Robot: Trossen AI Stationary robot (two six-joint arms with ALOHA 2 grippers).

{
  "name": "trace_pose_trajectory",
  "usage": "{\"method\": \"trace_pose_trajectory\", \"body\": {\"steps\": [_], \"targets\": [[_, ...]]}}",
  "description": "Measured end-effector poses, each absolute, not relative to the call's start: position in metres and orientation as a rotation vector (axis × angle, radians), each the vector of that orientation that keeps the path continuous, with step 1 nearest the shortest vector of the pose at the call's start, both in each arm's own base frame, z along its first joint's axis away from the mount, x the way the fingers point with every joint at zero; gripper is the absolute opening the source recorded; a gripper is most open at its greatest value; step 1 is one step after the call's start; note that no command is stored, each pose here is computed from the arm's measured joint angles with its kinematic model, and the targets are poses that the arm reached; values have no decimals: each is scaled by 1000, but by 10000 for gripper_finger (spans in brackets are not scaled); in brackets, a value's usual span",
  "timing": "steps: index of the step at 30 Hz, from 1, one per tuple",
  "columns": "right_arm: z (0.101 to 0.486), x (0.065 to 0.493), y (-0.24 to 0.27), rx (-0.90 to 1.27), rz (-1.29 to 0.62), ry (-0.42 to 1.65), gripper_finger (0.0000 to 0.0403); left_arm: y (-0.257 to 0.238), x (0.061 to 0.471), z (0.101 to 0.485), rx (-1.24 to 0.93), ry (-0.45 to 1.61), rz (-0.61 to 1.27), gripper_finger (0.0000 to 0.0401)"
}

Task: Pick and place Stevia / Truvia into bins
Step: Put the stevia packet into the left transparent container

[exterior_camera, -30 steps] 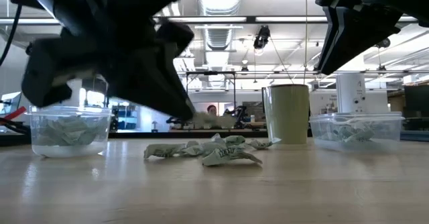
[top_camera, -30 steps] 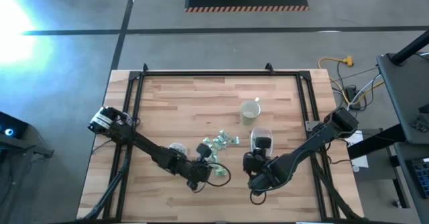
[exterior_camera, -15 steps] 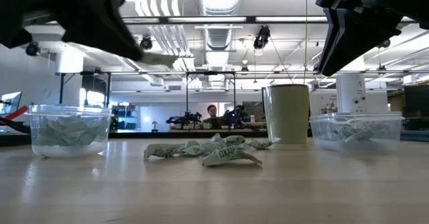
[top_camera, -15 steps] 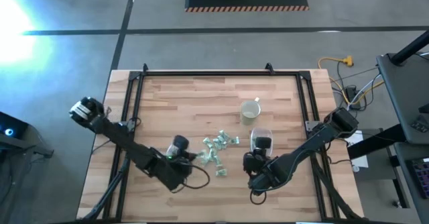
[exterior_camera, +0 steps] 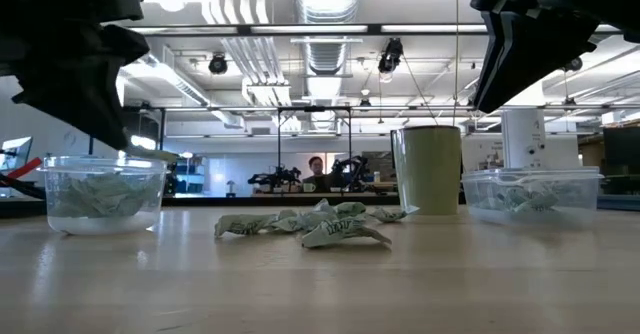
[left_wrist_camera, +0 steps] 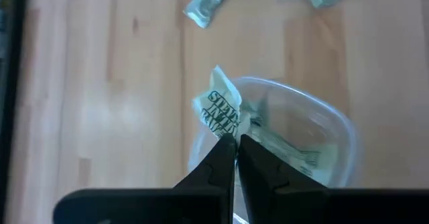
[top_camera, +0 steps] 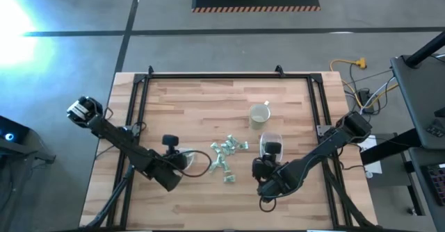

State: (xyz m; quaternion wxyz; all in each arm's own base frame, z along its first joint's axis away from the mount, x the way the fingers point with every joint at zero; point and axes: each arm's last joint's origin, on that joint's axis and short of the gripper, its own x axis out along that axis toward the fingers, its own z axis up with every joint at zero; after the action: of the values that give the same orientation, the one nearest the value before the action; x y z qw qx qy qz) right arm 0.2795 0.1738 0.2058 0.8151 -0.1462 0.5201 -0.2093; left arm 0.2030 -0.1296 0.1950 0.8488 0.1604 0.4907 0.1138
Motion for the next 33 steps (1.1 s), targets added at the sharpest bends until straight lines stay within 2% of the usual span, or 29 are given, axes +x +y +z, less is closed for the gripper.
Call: {"method": "trace_pose_trajectory", "body": {"steps": [21,33], "targets": [[206,280,174,-307,-445,1104,57,-131,196,193,139,1135,240,0],[206,280,174,-305,-444,1102,56,-131,197,193,150,1126,248,0]]}}
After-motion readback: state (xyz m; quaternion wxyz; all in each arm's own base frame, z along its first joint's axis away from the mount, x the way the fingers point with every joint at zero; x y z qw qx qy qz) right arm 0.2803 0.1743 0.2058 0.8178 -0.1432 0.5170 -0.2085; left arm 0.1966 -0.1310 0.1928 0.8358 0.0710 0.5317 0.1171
